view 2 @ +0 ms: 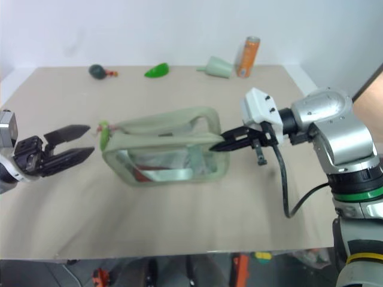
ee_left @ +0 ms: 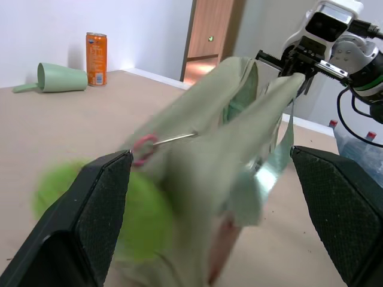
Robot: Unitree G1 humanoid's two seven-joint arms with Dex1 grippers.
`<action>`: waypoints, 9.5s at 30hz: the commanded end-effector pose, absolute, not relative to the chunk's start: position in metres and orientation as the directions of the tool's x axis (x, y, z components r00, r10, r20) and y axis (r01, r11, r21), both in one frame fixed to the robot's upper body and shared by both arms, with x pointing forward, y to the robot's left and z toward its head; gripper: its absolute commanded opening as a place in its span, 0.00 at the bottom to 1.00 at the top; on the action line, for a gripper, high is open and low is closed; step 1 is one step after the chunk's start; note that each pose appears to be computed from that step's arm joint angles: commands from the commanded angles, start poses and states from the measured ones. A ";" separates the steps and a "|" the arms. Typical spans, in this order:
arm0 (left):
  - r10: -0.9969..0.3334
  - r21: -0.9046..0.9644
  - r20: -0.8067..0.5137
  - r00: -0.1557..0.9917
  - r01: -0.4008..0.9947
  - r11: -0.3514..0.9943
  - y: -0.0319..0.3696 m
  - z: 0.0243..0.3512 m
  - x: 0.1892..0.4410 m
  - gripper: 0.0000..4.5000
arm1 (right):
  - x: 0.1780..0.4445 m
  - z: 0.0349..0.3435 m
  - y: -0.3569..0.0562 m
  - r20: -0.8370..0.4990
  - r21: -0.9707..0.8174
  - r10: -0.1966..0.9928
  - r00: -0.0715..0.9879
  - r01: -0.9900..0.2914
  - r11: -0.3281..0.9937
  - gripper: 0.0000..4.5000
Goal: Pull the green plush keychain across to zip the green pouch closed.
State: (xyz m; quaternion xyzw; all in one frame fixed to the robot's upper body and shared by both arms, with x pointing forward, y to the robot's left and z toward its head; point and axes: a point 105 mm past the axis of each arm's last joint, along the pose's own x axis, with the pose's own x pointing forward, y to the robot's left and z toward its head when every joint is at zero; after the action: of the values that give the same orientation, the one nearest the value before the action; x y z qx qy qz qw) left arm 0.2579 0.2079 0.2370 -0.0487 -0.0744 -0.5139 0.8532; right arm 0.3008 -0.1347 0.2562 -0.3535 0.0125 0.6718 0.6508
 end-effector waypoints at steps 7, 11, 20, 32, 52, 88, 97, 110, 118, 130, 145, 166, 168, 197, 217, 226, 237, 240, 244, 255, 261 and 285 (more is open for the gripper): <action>-0.858 0.037 0.208 0.471 0.872 0.488 0.211 0.250 0.251 0.98 | 0.312 0.243 -0.120 -0.527 -0.489 0.843 0.106 -0.849 -0.198 0.08; -0.856 0.039 0.208 0.472 0.871 0.490 0.212 0.253 0.250 0.98 | 0.299 0.244 -0.123 -0.525 -0.446 0.848 0.066 -0.871 -0.208 0.08; -0.912 0.074 0.193 0.363 0.921 0.382 0.193 0.263 0.246 0.98 | 0.274 0.273 -0.128 -0.422 -0.374 0.906 0.024 -0.915 -0.150 0.16; -0.927 0.087 0.185 0.325 0.935 0.345 0.185 0.265 0.249 0.98 | 0.273 0.255 -0.126 -0.418 -0.335 0.907 0.049 -0.936 -0.104 0.50; -0.949 0.093 0.175 0.263 0.955 0.282 0.173 0.264 0.246 0.98 | 0.238 0.289 -0.129 -0.356 -0.384 0.931 0.081 -0.921 -0.066 0.99; -0.944 0.094 0.276 0.179 0.973 0.212 0.160 0.284 0.238 0.98 | 0.247 0.240 -0.140 -0.370 -0.321 0.900 0.230 -0.941 0.108 0.00; -0.821 -0.027 0.350 0.451 0.881 0.472 0.215 0.284 0.272 0.98 | 0.254 0.239 -0.136 -0.371 -0.342 0.893 0.254 -0.932 0.123 0.00; -0.759 -0.193 0.164 0.630 0.775 0.602 0.227 0.213 0.299 0.98 | 0.254 0.238 -0.133 -0.368 -0.345 0.894 0.257 -0.930 0.125 0.00; -0.756 -0.238 0.145 0.639 0.764 0.600 0.212 0.199 0.316 0.98 | 0.252 0.238 -0.135 -0.371 -0.344 0.889 0.267 -0.929 0.135 0.00; -0.781 -0.262 0.182 0.597 0.795 0.547 0.198 0.203 0.324 0.57 | 0.251 0.238 -0.138 -0.370 -0.348 0.881 0.294 -0.924 0.162 0.00; -0.797 -0.176 0.312 0.517 0.856 0.486 0.189 0.247 0.313 0.01 | 0.254 0.236 -0.137 -0.374 -0.350 0.880 0.292 -0.923 0.158 0.00; -0.944 -0.048 0.075 0.322 0.946 0.319 0.130 0.247 0.308 0.23 | 0.255 0.236 -0.136 -0.365 -0.365 0.878 0.310 -0.915 0.171 0.00; -0.942 -0.048 0.081 0.325 0.946 0.322 0.130 0.249 0.309 0.39 | 0.255 0.236 -0.136 -0.364 -0.365 0.878 0.311 -0.915 0.173 0.00; -0.905 -0.151 0.011 0.426 0.895 0.419 0.197 0.195 0.278 0.92 | 0.257 0.235 -0.135 -0.367 -0.366 0.878 0.306 -0.916 0.166 0.00; -0.936 -0.181 0.078 0.343 0.928 0.325 0.172 0.204 0.279 0.00 | 0.255 0.233 -0.139 -0.375 -0.364 0.869 0.323 -0.913 0.183 0.00; -0.927 -0.188 0.065 0.368 0.917 0.351 0.162 0.189 0.281 0.00 | 0.267 0.231 -0.146 -0.331 -0.313 0.868 0.370 -0.911 0.269 0.30; -0.931 -0.194 0.070 0.358 0.921 0.339 0.157 0.190 0.278 0.00 | 0.248 0.296 -0.151 -0.107 -0.322 0.936 0.334 -0.903 0.285 0.81; -0.931 -0.194 0.072 0.357 0.921 0.338 0.155 0.191 0.278 0.00 | 0.252 0.315 -0.144 -0.031 -0.373 0.944 0.329 -0.880 0.294 0.81; -0.932 -0.192 0.073 0.356 0.922 0.337 0.154 0.191 0.278 0.00 | 0.271 0.314 -0.123 -0.065 -0.512 0.927 0.368 -0.810 0.286 0.81; -0.921 -0.182 0.087 0.380 0.915 0.360 0.158 0.194 0.277 0.00 | 0.298 0.296 -0.083 -0.231 -0.790 0.908 0.350 -0.612 0.035 0.81; -0.915 -0.190 0.086 0.395 0.908 0.374 0.159 0.192 0.272 0.00 | 0.292 0.295 -0.069 -0.258 -0.792 0.928 0.269 -0.608 -0.044 0.81; -0.905 -0.191 0.099 0.414 0.900 0.391 0.160 0.195 0.271 0.00 | 0.286 0.276 -0.022 -0.287 -0.785 0.953 0.098 -0.593 -0.176 0.57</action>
State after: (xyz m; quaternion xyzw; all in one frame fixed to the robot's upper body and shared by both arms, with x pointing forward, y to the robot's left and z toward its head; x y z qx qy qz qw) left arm 0.2737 0.1587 0.1920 -0.1169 0.0152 -0.5420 0.8321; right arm 0.2913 -0.0224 0.2657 -0.4216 -0.1929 0.6387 0.6141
